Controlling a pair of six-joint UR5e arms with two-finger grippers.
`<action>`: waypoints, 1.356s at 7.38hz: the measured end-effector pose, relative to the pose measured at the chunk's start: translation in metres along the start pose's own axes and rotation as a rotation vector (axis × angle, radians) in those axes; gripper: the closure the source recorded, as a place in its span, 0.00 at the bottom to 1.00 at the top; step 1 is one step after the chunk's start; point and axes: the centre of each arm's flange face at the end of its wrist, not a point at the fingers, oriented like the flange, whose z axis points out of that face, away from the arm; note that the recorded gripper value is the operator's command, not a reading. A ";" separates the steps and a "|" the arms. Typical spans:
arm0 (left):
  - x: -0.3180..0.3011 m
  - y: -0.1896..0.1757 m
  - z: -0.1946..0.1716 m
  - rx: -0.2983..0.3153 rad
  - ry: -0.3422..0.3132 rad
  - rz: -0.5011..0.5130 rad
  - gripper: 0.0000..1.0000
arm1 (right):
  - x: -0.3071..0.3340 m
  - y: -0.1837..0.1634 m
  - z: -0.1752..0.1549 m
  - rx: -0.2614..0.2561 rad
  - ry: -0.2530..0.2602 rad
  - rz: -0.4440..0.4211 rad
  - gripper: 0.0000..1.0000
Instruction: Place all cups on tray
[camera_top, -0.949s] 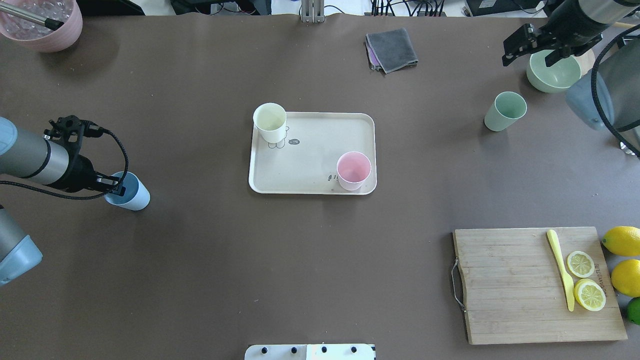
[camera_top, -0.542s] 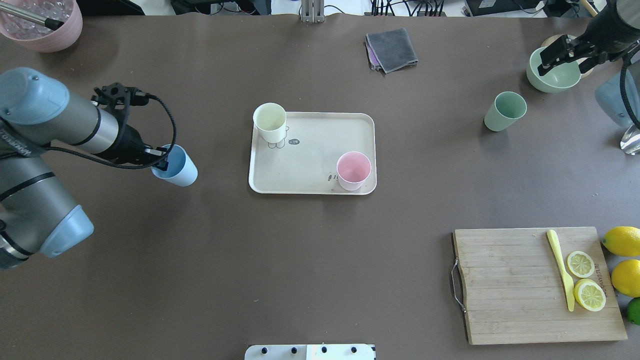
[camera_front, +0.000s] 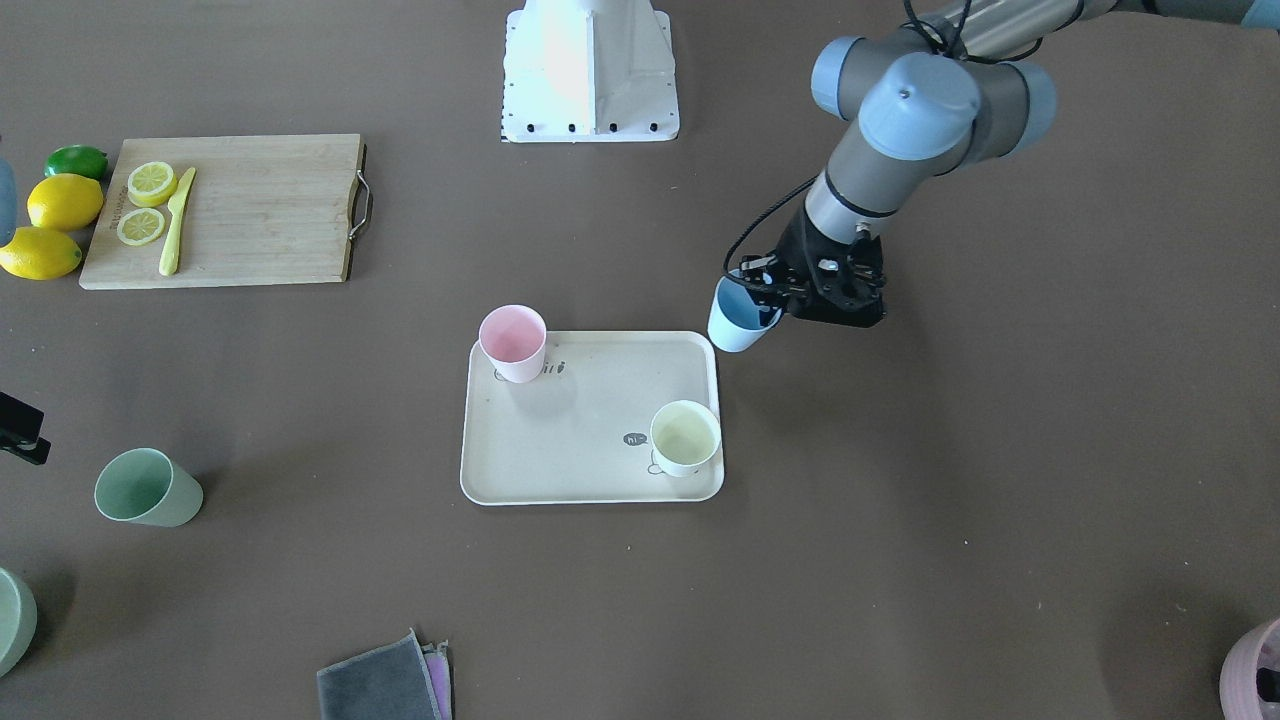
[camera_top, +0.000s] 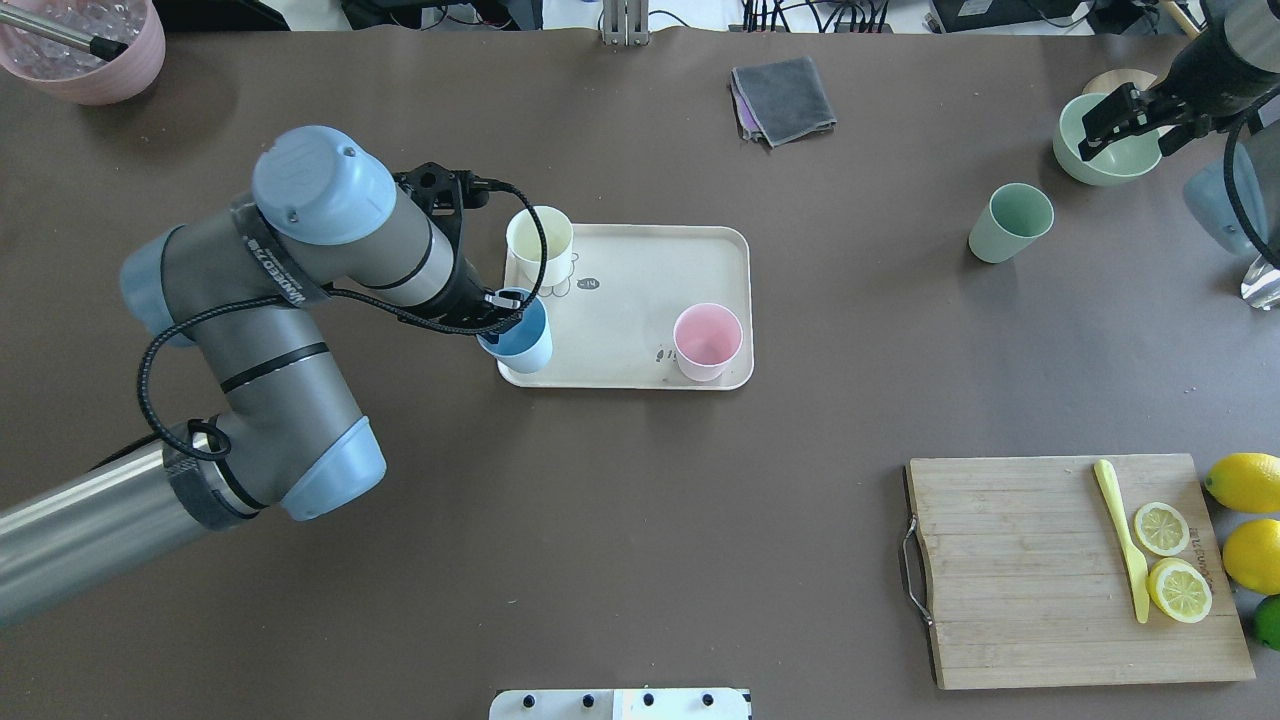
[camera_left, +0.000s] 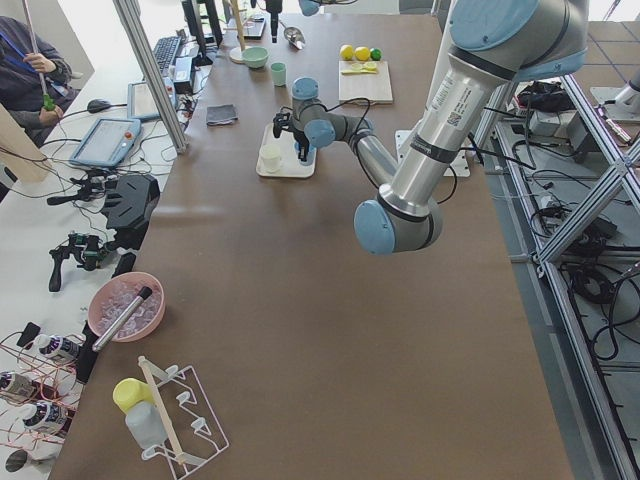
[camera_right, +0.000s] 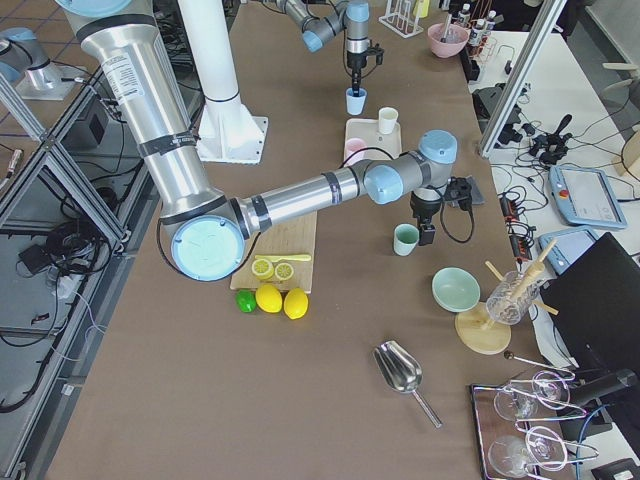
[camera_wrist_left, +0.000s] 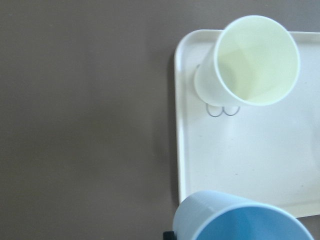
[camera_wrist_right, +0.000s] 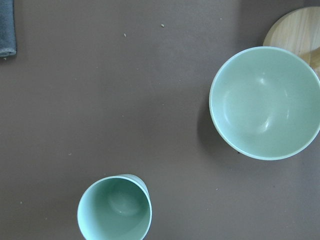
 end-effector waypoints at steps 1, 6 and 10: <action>0.010 -0.002 0.010 0.002 -0.011 0.000 1.00 | 0.000 0.000 0.002 -0.001 0.000 -0.001 0.01; 0.017 -0.004 0.015 0.011 -0.005 0.009 0.03 | -0.008 0.002 0.009 -0.007 -0.002 -0.019 0.00; -0.031 -0.060 -0.052 0.055 0.023 -0.021 0.02 | -0.024 0.002 0.019 -0.007 0.001 -0.050 0.06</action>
